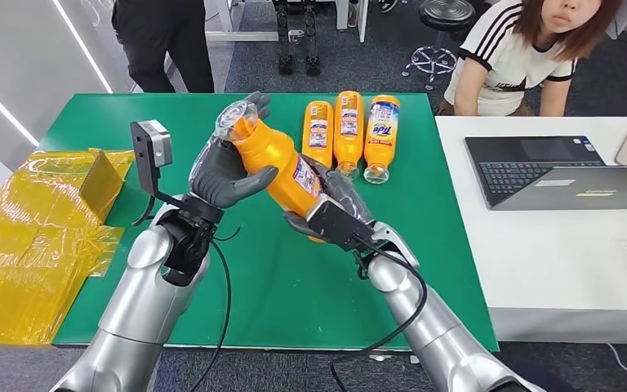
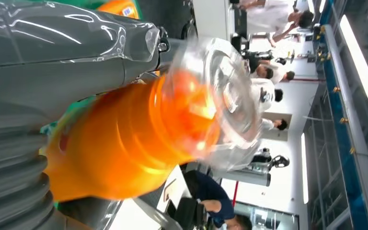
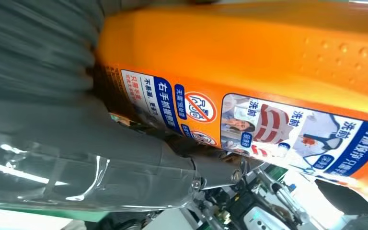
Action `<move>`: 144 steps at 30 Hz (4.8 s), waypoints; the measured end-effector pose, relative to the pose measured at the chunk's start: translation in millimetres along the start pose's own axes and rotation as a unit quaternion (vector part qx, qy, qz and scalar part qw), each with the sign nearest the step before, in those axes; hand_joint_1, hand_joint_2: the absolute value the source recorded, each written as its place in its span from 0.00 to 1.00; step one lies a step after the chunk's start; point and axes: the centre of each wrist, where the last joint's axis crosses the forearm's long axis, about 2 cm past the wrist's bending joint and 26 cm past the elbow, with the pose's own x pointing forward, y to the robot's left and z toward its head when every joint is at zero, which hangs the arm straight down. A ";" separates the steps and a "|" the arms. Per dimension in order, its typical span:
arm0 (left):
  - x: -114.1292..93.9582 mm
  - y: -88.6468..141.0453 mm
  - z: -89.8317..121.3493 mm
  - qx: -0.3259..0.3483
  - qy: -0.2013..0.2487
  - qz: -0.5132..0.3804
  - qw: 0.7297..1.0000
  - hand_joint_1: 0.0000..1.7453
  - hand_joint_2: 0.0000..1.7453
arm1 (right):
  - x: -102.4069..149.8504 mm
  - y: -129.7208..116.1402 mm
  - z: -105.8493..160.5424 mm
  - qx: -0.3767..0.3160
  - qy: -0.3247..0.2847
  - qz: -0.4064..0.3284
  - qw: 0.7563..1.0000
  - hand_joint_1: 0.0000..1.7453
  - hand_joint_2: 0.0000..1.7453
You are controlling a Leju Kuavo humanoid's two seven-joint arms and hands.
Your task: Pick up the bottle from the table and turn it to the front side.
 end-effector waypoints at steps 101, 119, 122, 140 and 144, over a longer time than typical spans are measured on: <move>-38.4 62.5 45.9 -0.109 0.100 -0.895 0.421 1.00 1.00 | 50.3 -14.6 170.2 -0.177 -0.049 0.102 0.978 0.00 1.00; -51.5 96.7 105.7 -0.114 0.236 -0.913 0.313 1.00 1.00 | 52.7 -5.4 193.2 -0.173 -0.015 0.113 0.978 0.00 1.00; -53.8 100.6 114.8 -0.126 0.242 -0.910 0.313 1.00 1.00 | 54.1 -4.6 194.0 -0.176 -0.010 0.113 0.978 0.00 1.00; -65.2 126.6 139.5 -0.176 0.289 -0.885 0.320 1.00 1.00 | 56.7 -3.3 198.7 -0.182 -0.002 0.119 0.976 0.00 1.00; -70.4 142.0 146.9 -0.198 0.332 -0.865 0.321 1.00 1.00 | 59.2 -3.8 197.2 -0.186 -0.001 0.120 0.975 0.00 1.00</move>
